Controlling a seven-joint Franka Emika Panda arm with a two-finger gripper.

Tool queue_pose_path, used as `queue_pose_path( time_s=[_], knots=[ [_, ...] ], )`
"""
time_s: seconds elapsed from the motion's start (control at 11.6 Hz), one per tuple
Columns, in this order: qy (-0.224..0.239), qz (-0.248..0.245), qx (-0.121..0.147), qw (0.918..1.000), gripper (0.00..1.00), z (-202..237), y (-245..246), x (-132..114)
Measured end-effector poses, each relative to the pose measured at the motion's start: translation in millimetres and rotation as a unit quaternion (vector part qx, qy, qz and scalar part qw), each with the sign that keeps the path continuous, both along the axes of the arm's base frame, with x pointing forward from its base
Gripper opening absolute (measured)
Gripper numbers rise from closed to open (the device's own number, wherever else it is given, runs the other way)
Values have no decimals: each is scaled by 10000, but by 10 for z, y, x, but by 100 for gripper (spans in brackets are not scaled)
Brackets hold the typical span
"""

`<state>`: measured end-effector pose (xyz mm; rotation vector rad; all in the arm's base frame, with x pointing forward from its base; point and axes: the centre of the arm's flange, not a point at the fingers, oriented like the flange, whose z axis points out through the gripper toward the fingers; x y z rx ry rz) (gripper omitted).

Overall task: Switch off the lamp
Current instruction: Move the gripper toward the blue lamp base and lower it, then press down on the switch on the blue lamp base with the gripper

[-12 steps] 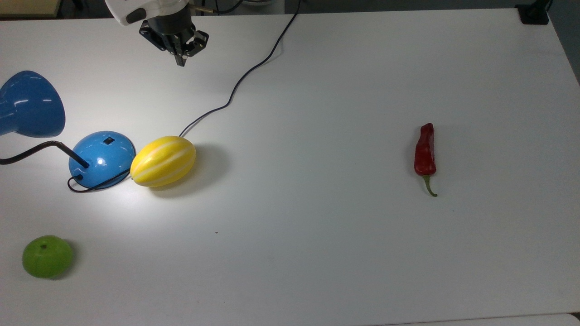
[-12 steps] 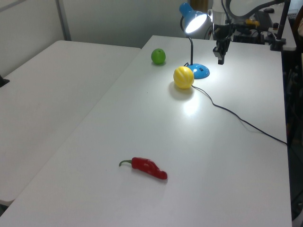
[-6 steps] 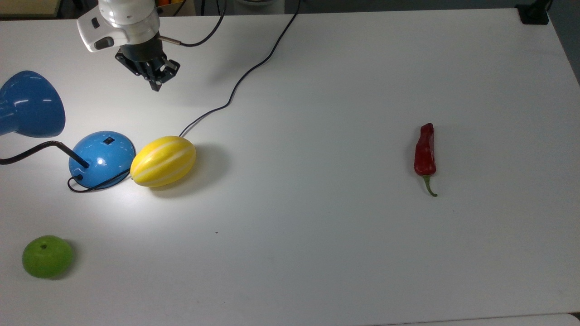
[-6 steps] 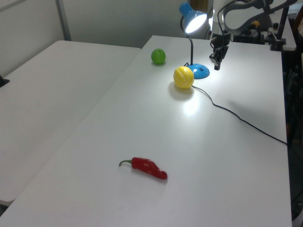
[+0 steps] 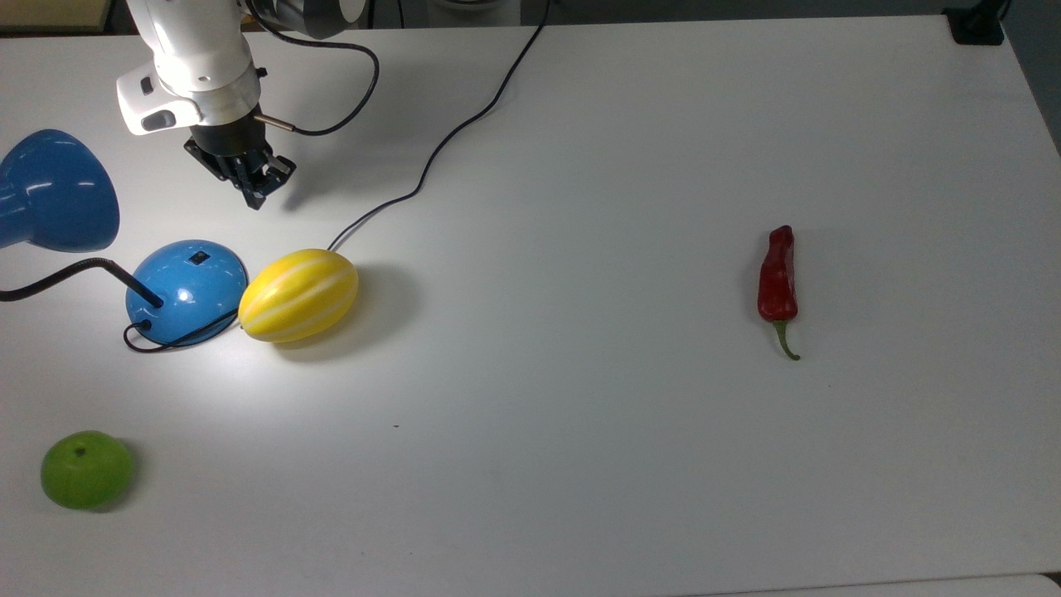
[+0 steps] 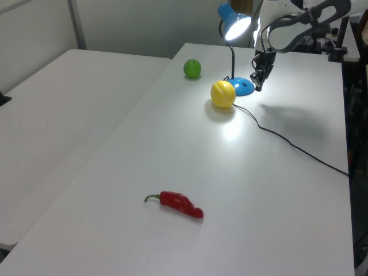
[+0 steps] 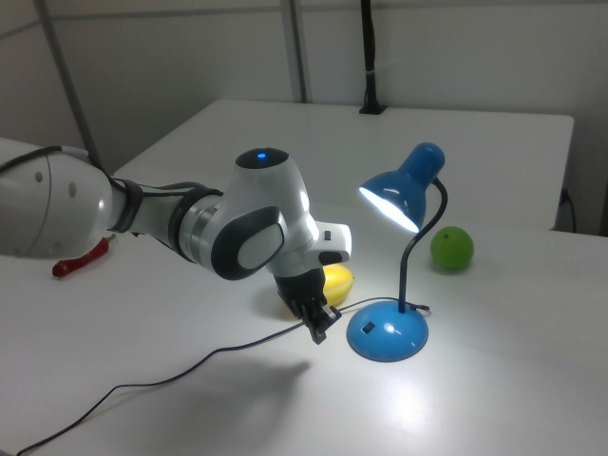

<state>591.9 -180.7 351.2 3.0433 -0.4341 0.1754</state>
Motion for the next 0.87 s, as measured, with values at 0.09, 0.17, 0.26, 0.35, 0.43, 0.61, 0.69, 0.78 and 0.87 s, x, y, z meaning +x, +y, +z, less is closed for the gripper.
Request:
queue_pose_path(
  time_s=[0.09, 0.17, 0.26, 0.35, 0.43, 0.61, 0.69, 0.78, 0.87],
  knots=[
    [-128, -42, -28, 9999, 1, -9, -67, 14],
    [-248, -77, -57, 9996, 1, -9, -123, 26],
    [-385, -101, -89, 9992, 1, -13, -169, 44],
    [-521, -116, -122, 9985, 1, -16, -204, 69],
    [-622, -167, -143, 9978, 1, -11, -249, 84],
    [-838, -287, -180, 9959, 1, 39, -302, 123],
    [-972, -343, -200, 9945, 1, 46, -318, 148],
    [-1046, -369, -206, 9936, 1, 18, -325, 168],
    [-1114, -374, -212, 9928, 1, -32, -332, 192]
  ],
)
